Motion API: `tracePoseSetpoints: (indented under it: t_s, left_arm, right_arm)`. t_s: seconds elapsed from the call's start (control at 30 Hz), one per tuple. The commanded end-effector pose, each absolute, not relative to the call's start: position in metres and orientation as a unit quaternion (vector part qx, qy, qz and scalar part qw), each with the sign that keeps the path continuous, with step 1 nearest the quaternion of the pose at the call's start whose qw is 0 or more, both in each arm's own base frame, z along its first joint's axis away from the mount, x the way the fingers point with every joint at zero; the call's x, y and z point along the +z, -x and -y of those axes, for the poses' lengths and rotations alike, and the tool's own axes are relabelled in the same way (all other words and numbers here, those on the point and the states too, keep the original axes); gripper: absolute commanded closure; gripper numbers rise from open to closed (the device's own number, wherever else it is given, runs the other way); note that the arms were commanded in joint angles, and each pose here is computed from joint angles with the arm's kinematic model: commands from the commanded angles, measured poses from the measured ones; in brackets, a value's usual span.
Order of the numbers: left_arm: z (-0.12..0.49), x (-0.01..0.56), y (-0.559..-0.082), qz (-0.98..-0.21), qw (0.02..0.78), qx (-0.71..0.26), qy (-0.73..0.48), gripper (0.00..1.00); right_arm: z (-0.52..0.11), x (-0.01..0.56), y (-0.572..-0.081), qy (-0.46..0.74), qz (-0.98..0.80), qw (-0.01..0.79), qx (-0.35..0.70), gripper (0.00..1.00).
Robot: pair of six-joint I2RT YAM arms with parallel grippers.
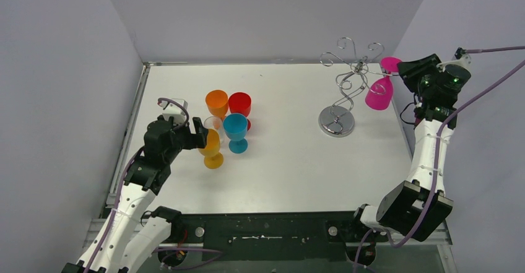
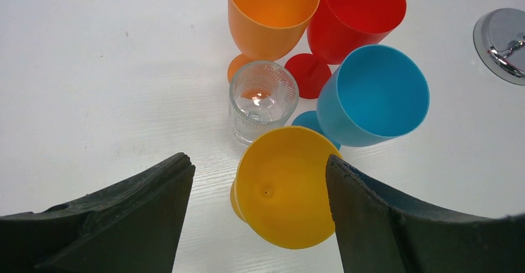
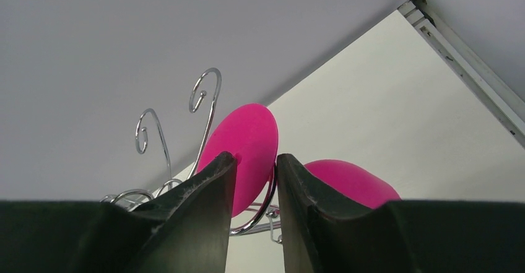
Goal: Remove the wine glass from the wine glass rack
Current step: Pick up the wine glass from the wine rack.
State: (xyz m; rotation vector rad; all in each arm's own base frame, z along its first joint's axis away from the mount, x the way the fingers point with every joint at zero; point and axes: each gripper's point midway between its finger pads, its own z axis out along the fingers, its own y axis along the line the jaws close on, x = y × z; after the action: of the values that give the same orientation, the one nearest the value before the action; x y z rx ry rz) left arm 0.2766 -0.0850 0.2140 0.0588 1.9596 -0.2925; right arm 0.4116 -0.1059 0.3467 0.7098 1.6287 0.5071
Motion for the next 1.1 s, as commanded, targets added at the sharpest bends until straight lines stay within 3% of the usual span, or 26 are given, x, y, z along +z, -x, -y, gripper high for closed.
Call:
tracePoseSetpoints:
  t_s: [0.0,0.57,1.07]
  left_arm:
    - [0.085,0.23,-0.283,-0.808,0.575,-0.132,-0.017,0.25]
    - [0.085,0.229,-0.284,-0.809,0.572,-0.135,-0.016,0.25]
    - [0.086,0.227,-0.284,-0.81,0.57,-0.137,-0.018,0.25]
  right_arm:
    - [0.11,0.365,-0.413,-0.274,-0.696,0.631,0.205,0.69]
    - [0.119,0.364,-0.406,-0.26,-0.727,0.626,0.112,0.77]
    - [0.102,0.37,-0.409,-0.255,-0.713,0.634,0.158,0.9]
